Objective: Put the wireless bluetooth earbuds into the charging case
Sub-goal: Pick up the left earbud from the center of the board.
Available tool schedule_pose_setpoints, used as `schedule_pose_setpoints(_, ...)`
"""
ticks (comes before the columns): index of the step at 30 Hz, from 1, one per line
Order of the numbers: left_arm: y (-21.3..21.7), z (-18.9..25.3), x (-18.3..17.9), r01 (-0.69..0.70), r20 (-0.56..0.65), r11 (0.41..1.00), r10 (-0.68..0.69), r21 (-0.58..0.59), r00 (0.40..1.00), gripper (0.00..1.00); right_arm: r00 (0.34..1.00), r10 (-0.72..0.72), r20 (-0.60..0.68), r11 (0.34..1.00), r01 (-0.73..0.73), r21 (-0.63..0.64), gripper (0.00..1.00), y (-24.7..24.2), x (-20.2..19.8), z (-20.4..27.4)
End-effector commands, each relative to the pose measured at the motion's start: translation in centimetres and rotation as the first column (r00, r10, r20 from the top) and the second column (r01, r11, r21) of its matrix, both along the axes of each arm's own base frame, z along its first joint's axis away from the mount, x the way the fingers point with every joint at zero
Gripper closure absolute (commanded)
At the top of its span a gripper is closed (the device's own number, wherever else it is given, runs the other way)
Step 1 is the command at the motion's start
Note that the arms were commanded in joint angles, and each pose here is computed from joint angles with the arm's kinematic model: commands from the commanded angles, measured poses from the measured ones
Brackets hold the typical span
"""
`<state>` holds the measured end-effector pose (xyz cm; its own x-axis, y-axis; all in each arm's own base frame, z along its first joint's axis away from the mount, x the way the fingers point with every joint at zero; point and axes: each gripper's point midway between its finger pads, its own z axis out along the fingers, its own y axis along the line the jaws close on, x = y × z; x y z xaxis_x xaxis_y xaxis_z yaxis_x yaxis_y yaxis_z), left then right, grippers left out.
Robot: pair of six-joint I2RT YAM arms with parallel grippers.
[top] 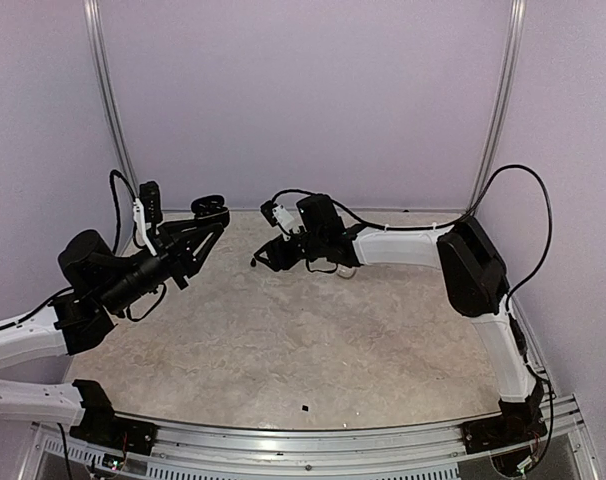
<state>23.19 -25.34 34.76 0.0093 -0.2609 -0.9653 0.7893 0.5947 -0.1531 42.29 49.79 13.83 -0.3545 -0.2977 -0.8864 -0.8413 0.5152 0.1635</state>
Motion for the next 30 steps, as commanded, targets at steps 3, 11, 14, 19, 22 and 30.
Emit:
schedule_pose_setpoints(3,0.8,0.6,-0.1,-0.016,0.015,1.000,0.016,-0.023,1.000,0.95,0.999,-0.021,-0.048,1.000,0.020,-0.009,0.42,2.3,2.5,-3.1)
schedule_pose_setpoints(11,1.1,0.5,0.0,-0.018,0.017,0.999,0.018,-0.027,1.000,0.95,0.998,-0.052,-0.038,0.999,0.052,-0.011,0.49,5.3,4.7,-6.0)
schedule_pose_setpoints(14,1.2,0.7,-0.1,-0.020,0.020,0.999,0.020,-0.028,1.000,0.95,0.996,-0.087,-0.035,0.996,0.087,-0.022,0.52,5.4,5.4,-7.4)
schedule_pose_setpoints(19,1.3,0.9,-0.2,-0.019,0.024,0.999,0.020,-0.030,1.000,0.95,0.991,-0.132,-0.019,0.991,0.132,-0.015,0.55,5.5,6.0,-8.1)
schedule_pose_setpoints(22,1.2,1.0,-0.2,-0.014,0.026,1.000,0.015,-0.027,1.000,0.95,0.989,-0.145,-0.014,0.989,0.145,0.000,0.56,6.1,6.1,-8.3)
schedule_pose_setpoints(30,1.9,1.4,-0.5,-0.029,0.033,0.999,0.030,-0.030,0.999,0.95,0.980,-0.196,-0.042,0.980,0.197,0.022,0.53,6.4,6.5,-9.6)
